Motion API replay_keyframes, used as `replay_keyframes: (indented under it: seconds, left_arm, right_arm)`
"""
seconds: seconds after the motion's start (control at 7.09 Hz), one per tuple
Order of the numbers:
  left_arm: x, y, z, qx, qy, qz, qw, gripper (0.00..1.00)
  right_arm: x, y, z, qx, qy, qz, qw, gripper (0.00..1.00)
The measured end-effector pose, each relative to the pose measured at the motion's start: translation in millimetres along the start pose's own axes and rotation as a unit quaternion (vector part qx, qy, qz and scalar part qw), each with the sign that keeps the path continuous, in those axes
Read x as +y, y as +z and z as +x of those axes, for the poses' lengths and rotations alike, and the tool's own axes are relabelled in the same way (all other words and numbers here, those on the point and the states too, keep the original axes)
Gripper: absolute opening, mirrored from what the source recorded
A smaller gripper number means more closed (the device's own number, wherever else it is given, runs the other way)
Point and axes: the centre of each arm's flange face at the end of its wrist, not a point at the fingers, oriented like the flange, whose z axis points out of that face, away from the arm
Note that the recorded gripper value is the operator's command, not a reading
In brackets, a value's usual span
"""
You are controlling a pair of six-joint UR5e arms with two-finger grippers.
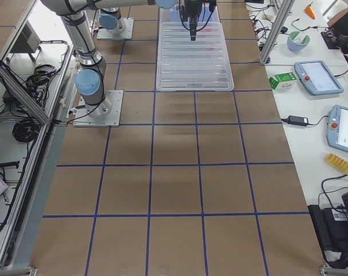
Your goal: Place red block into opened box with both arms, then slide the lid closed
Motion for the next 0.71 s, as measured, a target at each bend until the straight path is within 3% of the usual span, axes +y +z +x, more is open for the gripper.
replay_keyframes:
  seconds: [0.14, 0.42, 0.71]
  left_arm:
    - [-1, 5, -2, -0.001, 0.001, -0.001, 1.0000, 0.81]
    - [-4, 10, -5, 0.000, -0.003, -0.001, 1.0000, 1.00]
    - [-8, -20, -5, -0.004, -0.006, 0.025, 0.9997, 1.00]
  right_arm:
    - [2, -1, -1, 0.003, -0.001, -0.014, 0.9999, 1.00]
    - [3, -2, 0, 0.005, -0.003, -0.023, 0.9997, 1.00]
    - [3, -2, 1, 0.006, -0.004, -0.023, 0.9997, 1.00]
